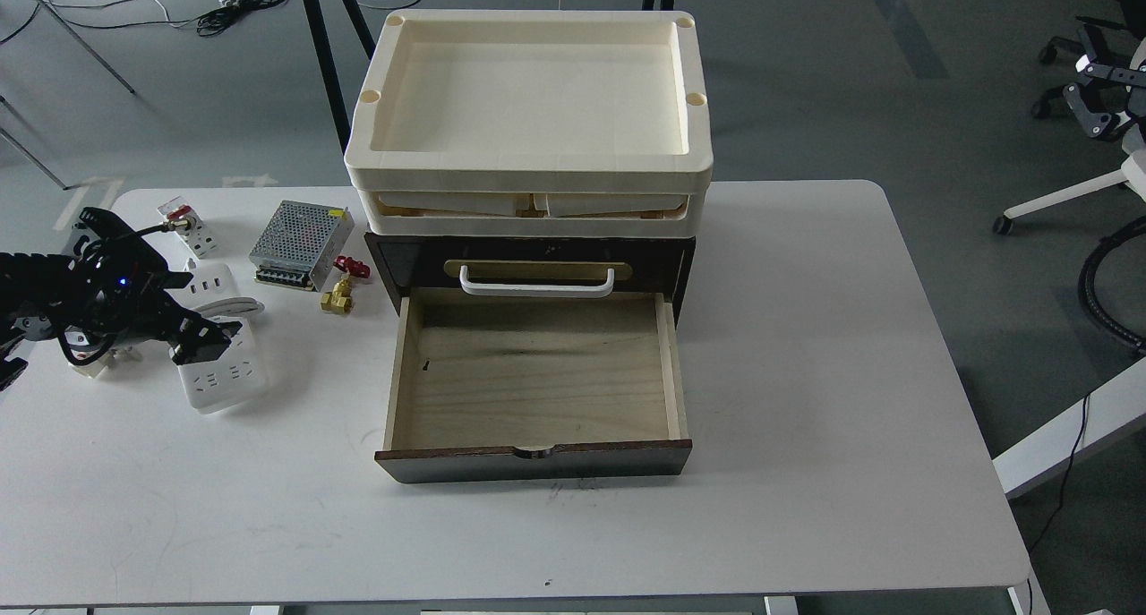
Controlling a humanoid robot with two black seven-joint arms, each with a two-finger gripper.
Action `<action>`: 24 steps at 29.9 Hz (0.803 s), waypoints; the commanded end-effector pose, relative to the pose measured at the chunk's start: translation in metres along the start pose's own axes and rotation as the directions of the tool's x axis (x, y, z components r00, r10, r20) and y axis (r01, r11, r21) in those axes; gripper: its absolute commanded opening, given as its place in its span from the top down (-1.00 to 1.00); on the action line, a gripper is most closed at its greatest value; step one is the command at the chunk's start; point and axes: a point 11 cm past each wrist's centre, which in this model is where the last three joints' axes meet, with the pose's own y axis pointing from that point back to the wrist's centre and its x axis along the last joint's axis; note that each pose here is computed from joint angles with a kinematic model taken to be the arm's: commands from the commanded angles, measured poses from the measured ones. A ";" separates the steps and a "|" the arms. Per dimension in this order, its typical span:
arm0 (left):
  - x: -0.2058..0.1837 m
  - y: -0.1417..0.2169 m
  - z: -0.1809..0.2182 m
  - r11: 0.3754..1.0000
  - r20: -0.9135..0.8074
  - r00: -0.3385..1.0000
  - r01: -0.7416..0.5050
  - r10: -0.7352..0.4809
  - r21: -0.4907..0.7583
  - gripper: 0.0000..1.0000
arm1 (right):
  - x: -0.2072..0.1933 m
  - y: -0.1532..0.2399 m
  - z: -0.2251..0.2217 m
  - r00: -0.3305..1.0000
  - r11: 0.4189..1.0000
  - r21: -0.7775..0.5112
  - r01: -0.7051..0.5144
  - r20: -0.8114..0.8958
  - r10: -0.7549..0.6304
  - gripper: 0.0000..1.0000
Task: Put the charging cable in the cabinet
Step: 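Reach the left gripper toward the white power strip beside the cabinet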
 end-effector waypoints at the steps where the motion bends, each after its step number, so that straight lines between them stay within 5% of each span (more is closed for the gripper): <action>1: 0.001 -0.003 -0.005 0.999 0.019 1.000 -0.018 0.017 0.031 -0.68 | 0.000 0.001 0.002 1.000 1.000 -0.003 -0.002 0.003 0.002 -0.99; 24: -0.020 -0.010 0.013 1.000 -0.016 1.000 -0.019 0.019 0.003 -0.46 | 0.005 0.007 0.008 1.000 1.000 -0.020 -0.014 0.000 0.014 -0.99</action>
